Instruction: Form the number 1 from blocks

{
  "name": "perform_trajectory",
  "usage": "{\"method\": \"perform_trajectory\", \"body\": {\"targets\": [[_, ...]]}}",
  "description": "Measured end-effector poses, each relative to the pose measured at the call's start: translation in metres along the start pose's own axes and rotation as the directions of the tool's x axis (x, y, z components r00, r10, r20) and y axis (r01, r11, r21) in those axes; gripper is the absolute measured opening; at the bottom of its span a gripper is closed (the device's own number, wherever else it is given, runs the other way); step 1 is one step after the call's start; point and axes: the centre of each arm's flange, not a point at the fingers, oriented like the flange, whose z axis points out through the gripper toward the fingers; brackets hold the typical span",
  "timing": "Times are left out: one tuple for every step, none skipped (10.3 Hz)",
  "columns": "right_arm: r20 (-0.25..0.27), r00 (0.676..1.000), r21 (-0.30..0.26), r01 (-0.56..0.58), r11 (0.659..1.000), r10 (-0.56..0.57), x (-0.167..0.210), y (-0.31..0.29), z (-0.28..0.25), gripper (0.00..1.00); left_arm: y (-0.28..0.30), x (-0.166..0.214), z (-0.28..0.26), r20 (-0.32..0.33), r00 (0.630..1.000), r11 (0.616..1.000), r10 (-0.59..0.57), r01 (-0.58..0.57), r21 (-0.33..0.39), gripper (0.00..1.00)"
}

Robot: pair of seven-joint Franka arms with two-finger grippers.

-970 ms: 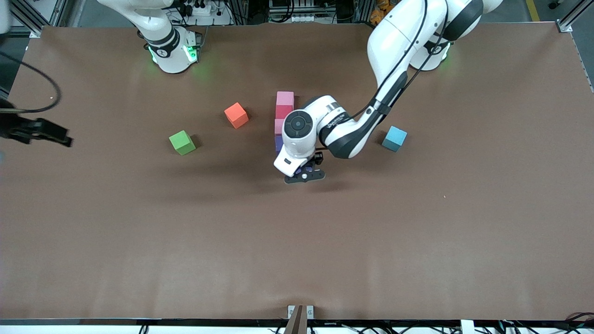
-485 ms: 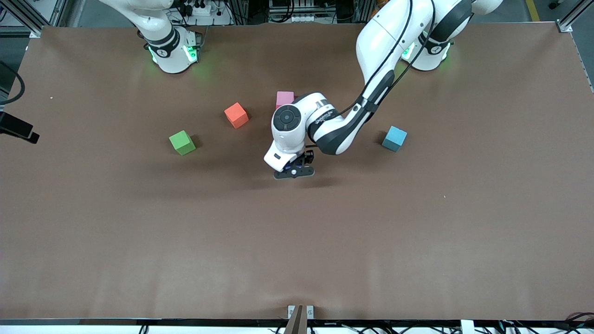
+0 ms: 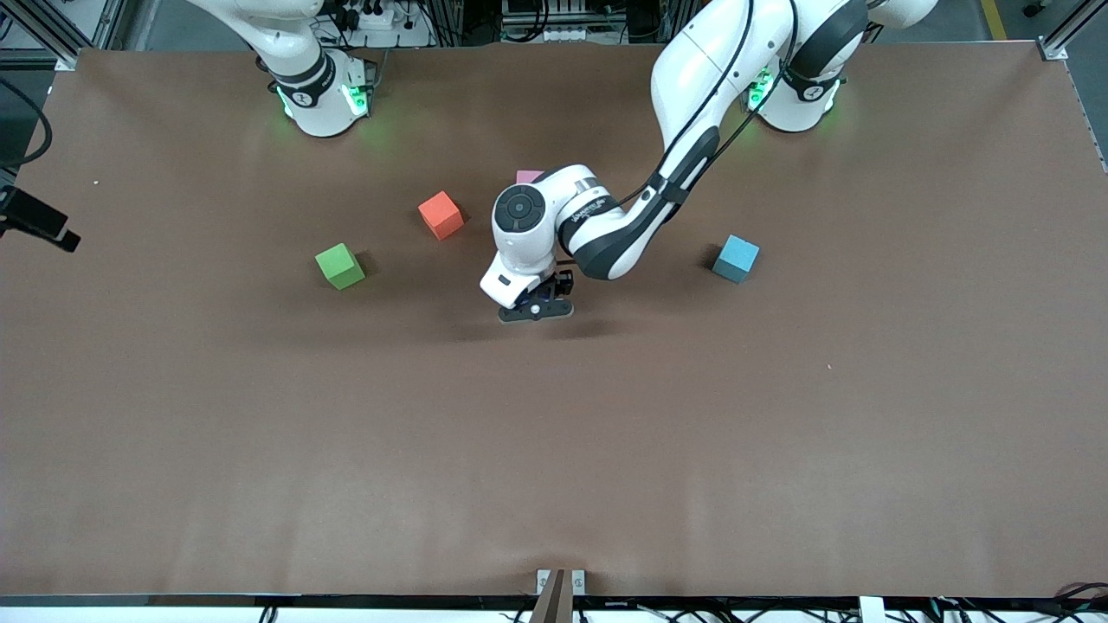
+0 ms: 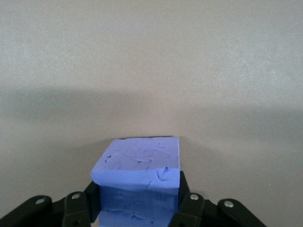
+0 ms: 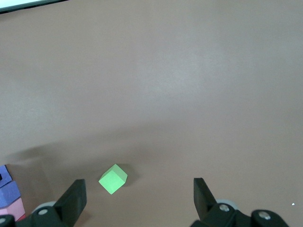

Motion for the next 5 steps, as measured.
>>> {"method": "perform_trajectory", "body": {"targets": [[0.001,1.0,0.0,0.007,1.0,-0.007,-0.0035,-0.0035,-0.0035,1.0,-0.0002,0.0011,-0.0004,-0.002,1.0,1.0,-0.002,0.002,-0.001,0.61],[0.006,1.0,0.0,0.016,1.0,-0.016,-0.0067,-0.0084,-0.0059,1.0,-0.0001,0.0019,-0.001,-0.004,1.0,1.0,-0.003,0.003,-0.003,0.61],[0.007,1.0,0.0,0.023,1.0,-0.023,-0.0083,-0.012,-0.0071,1.0,0.0005,0.002,-0.0015,-0.006,1.0,1.0,-0.005,0.005,-0.007,0.61],[0.009,1.0,0.0,0.024,1.0,-0.024,-0.0088,-0.0126,-0.0071,1.0,0.0015,0.0019,-0.0021,-0.009,1.0,1.0,-0.009,0.009,-0.014,0.61],[0.012,1.0,0.0,0.024,1.0,-0.024,-0.0091,-0.0126,-0.0068,1.0,0.0021,0.0022,-0.0026,-0.013,1.0,1.0,-0.016,0.015,-0.019,0.61]]}}
